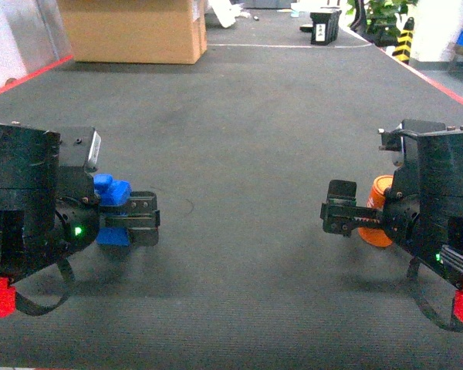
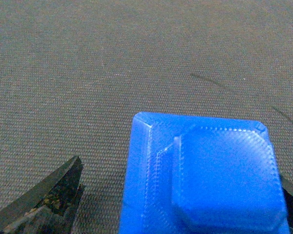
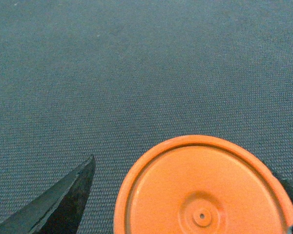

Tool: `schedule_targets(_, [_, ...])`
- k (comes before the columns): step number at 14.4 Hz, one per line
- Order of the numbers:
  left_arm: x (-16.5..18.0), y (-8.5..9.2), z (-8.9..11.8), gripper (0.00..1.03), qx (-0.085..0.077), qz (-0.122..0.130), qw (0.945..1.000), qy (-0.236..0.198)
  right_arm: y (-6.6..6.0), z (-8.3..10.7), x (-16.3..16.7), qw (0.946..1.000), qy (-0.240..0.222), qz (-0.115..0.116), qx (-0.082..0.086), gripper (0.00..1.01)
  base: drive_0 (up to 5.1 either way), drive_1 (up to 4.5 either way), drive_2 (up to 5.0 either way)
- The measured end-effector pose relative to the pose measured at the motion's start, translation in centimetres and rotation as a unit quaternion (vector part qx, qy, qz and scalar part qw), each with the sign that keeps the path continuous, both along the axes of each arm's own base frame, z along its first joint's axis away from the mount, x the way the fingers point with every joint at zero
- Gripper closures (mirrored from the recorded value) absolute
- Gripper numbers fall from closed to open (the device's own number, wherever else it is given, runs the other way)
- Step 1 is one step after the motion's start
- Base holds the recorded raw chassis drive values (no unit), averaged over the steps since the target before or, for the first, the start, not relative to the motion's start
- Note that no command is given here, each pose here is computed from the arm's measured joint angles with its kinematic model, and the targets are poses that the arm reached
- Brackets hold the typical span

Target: Sort blue parts and orange caps into right shelf containers

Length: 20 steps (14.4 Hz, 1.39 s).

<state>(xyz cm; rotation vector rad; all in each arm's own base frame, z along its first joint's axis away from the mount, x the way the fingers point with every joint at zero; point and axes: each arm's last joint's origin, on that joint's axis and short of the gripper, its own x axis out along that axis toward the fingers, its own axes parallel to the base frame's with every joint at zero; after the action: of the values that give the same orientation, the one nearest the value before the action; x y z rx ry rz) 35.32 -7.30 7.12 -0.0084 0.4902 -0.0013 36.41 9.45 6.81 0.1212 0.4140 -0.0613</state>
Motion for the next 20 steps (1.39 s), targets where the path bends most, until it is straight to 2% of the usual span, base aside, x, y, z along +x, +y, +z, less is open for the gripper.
schedule_targets(1, [0.1,0.0,0.0,0.05,-0.002,0.001,1.0000,-0.001,0.0,-0.1,0.0,1.0000,0.003,-0.003,-0.002,0.03,0.0,0.00,0.0])
schedule_targets(3, [0.2,-0.1,0.0,0.05,-0.009,0.005,1.0000,-0.002,0.3,-0.3,0.0,0.9999,0.009,-0.005,-0.007,0.20,0.0,0.00,0.0])
schedule_targets(4, [0.2,-0.1,-0.1,0.10,-0.009,0.005,0.9999,-0.001,0.4,-0.3,-0.1,0.9999,0.010,-0.004,-0.010,0.26,0.0,0.00,0.0])
schedule_targets(5, [0.2,0.0,-0.2,0.36,-0.008,0.006,0.9999,0.002,0.6,-0.3,-0.1,0.9997,0.009,-0.003,-0.020,0.53,0.0,0.00,0.0])
schedule_targets(6, [0.3,0.0,0.0,0.60,-0.014,0.012,0.9998,-0.007,0.5,-0.2,-0.2,0.9994,0.008,-0.005,-0.034,0.56,0.0,0.00,0.0])
schedule_targets(7, [-0.2,0.2,0.8,0.60,-0.021,0.028,0.9988,-0.034,0.1,0.9,-1.5,0.9986,-0.003,-0.006,-0.053,0.56,0.0,0.00,0.0])
schedule_targets(9, [-1.3,0.5,2.3,0.60,-0.024,0.041,0.9965,-0.069,-0.4,2.6,-2.8,0.9981,-0.024,-0.015,-0.055,0.56,0.0,0.00,0.0])
schedule_targets(11, [-4.3,1.4,5.9,0.60,-0.023,0.077,0.9855,-0.149,-1.5,6.3,-6.7,0.9951,-0.071,-0.032,-0.062,0.56,0.0,0.00,0.0])
schedule_targets(13, [-8.4,2.1,8.8,0.60,-0.008,0.103,0.9749,-0.197,-2.9,9.2,-11.0,0.9913,-0.101,-0.050,-0.069,0.56,0.0,0.00,0.0])
schedule_targets(14, [-10.3,2.4,10.5,0.60,-0.001,0.115,0.9678,-0.224,-3.7,10.7,-13.4,0.9890,-0.119,-0.059,-0.066,0.56,0.0,0.00,0.0])
schedule_targets(15, [-13.2,2.7,12.7,0.60,0.006,0.130,0.9575,-0.258,-4.6,13.0,-16.3,0.9840,-0.151,-0.073,-0.061,0.56,0.0,0.00,0.0])
schedule_targets(16, [-14.8,2.9,14.0,0.60,0.004,0.135,0.9505,-0.280,-5.0,14.3,-17.8,0.9803,-0.172,-0.079,-0.058,0.56,0.0,0.00,0.0])
schedule_targets(17, [-16.3,3.0,15.2,0.60,0.003,0.140,0.9439,-0.299,-5.5,15.9,-19.6,0.9750,-0.198,-0.085,-0.054,0.57,0.0,0.00,0.0])
schedule_targets(18, [-18.6,3.1,16.7,0.60,-0.004,0.144,0.9341,-0.326,-6.2,17.5,-22.1,0.9664,-0.231,-0.100,-0.051,0.57,0.0,0.00,0.0])
schedule_targets(19, [-19.9,3.2,17.6,0.60,-0.012,0.147,0.9274,-0.344,-6.6,18.3,-23.6,0.9604,-0.251,-0.110,-0.048,0.57,0.0,0.00,0.0])
schedule_targets(20, [-21.3,3.3,18.6,0.60,-0.029,0.153,0.9166,-0.368,-7.1,19.5,-25.5,0.9447,-0.300,-0.130,-0.028,0.57,0.0,0.00,0.0])
